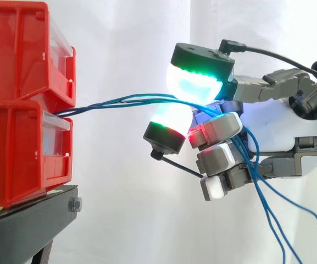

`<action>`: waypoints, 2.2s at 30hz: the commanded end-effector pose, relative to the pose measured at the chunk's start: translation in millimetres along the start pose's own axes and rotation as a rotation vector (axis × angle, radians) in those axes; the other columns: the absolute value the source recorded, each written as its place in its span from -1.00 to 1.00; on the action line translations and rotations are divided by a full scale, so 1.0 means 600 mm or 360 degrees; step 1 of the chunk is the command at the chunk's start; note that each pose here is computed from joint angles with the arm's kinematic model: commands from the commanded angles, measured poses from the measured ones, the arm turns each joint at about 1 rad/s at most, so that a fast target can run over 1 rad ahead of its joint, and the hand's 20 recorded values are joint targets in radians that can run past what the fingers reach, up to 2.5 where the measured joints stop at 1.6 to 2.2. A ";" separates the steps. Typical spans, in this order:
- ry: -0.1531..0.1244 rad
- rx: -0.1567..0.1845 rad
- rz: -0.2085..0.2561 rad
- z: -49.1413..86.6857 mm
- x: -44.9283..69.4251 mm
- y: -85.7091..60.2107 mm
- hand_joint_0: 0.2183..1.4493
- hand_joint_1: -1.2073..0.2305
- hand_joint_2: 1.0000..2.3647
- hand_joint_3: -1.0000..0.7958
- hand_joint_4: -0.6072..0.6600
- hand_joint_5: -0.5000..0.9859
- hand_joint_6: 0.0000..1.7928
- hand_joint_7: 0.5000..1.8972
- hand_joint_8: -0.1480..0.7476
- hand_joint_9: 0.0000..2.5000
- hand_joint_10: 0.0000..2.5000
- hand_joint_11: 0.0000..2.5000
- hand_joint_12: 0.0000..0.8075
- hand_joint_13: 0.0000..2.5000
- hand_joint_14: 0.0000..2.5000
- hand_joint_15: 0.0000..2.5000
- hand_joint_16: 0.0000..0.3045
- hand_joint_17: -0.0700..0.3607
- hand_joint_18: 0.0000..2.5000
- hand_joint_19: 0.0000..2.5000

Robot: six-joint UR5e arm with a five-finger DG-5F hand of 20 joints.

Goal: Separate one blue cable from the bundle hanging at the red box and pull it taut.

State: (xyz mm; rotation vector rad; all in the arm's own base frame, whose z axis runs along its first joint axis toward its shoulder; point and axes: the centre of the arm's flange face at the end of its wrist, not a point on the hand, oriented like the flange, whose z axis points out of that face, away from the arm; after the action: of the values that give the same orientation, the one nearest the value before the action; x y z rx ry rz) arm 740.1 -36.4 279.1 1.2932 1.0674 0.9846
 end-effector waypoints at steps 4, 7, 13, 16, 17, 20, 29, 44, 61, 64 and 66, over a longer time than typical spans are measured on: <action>0.0000 0.0000 0.0000 0.000 0.001 0.000 -0.06 -0.59 -1.00 -0.44 0.21 -0.60 -0.04 -0.10 0.07 -0.02 -0.99 0.26 -0.02 -0.05 -0.98 -0.31 -0.71 -0.22 -0.20 -0.49; 0.0000 0.0000 0.0000 0.000 -0.001 0.000 -0.05 -0.59 -1.00 -0.44 0.22 -0.59 -0.04 -0.10 0.07 -0.01 -0.99 0.27 -0.02 -0.04 -0.98 -0.32 -0.72 -0.23 -0.19 -0.50; -0.0003 0.0001 0.0000 0.000 -0.001 0.000 -0.09 -0.58 -1.00 -0.44 0.21 -0.59 -0.04 -0.10 0.07 0.00 -0.99 0.27 -0.01 -0.04 -0.98 -0.32 -0.72 -0.23 -0.19 -0.51; -0.0003 0.0001 0.0000 0.000 -0.001 0.000 -0.11 -0.61 -1.00 -0.44 0.22 -0.59 -0.04 -0.08 0.07 -0.01 -0.99 0.27 -0.01 -0.04 -0.98 -0.31 -0.72 -0.23 -0.19 -0.52; 0.0000 0.0000 0.0002 0.000 0.001 0.000 -0.12 -0.63 -1.00 -0.44 0.21 -0.59 -0.04 -0.07 0.06 -0.01 -0.99 0.27 -0.01 -0.05 -0.98 -0.32 -0.72 -0.23 -0.20 -0.52; 0.0000 0.0000 0.0007 0.000 0.001 0.000 -0.17 -0.66 -1.00 -0.44 0.21 -0.59 -0.05 -0.06 0.07 -0.02 -0.99 0.27 -0.01 -0.06 -0.98 -0.32 -0.72 -0.23 -0.22 -0.52; 0.0002 0.0003 0.0006 0.000 0.000 -0.001 -0.43 -0.25 -1.00 -0.44 0.23 -0.55 -0.08 -0.08 0.09 0.04 -0.99 0.26 0.01 -0.05 -0.98 -0.31 -0.71 -0.21 -0.21 -0.48; 0.0000 0.0003 0.0006 -0.001 -0.001 0.001 -0.30 -0.42 -0.98 -0.25 0.17 -0.56 -0.07 -0.01 0.05 0.00 -0.99 0.25 0.01 -0.06 -0.98 -0.31 -0.70 -0.20 -0.20 -0.47; 0.0009 0.0004 0.0005 -0.001 0.002 -0.001 0.00 -0.63 -1.00 -0.44 0.12 -0.58 -0.05 -0.01 0.04 -0.05 -0.99 0.22 -0.02 -0.12 -0.98 -0.34 -0.71 -0.22 -0.26 -0.51; 0.0009 0.0004 0.0005 -0.001 0.002 -0.001 0.02 -0.62 -1.00 -0.44 0.10 -0.58 -0.05 0.01 0.05 -0.04 -0.99 0.23 -0.02 -0.12 -0.98 -0.33 -0.71 -0.22 -0.27 -0.51; 0.0009 0.0004 0.0005 -0.001 0.002 -0.001 0.03 -0.62 -1.00 -0.44 0.11 -0.58 -0.04 -0.02 0.04 -0.04 -0.99 0.23 -0.04 -0.12 -0.98 -0.34 -0.72 -0.23 -0.27 -0.51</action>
State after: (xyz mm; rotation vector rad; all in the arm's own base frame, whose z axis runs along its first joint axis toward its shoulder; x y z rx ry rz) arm 739.8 -35.8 279.1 1.2954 1.0708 0.9900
